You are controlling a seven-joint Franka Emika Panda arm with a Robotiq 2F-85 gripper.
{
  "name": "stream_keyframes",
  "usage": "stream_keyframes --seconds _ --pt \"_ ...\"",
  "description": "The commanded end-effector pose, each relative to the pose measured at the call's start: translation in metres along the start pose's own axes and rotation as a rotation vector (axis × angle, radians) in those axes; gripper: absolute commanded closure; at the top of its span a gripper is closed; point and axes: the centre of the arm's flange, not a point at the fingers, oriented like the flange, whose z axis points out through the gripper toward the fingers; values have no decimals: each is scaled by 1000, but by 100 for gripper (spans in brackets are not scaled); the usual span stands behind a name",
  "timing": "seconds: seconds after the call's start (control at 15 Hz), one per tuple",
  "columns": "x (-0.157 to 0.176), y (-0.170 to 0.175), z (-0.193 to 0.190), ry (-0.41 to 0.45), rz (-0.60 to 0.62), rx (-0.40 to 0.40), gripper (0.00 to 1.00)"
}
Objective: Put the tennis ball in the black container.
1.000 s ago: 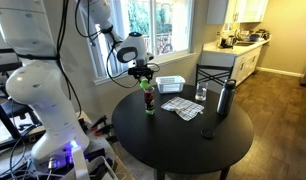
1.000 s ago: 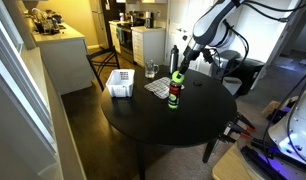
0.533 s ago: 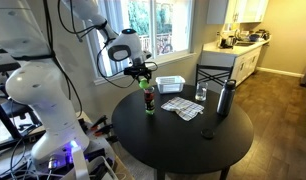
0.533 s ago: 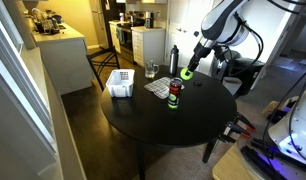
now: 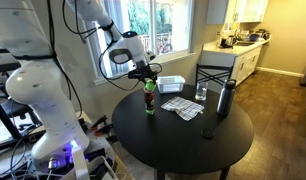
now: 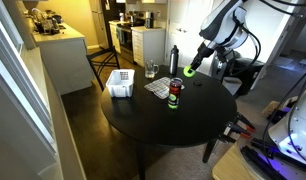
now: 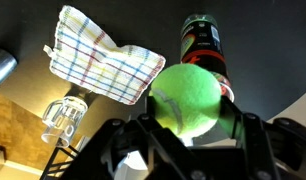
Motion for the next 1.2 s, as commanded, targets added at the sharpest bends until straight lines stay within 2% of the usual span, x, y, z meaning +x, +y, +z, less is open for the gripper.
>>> stream_keyframes --seconds 0.0,0.53,1.07,1.13 --pt "1 8 31 44 -22 -10 62" --pt "30 -2 61 71 -53 58 62" --pt "35 -18 75 64 -66 110 62" --pt "34 -18 76 54 -62 106 12"
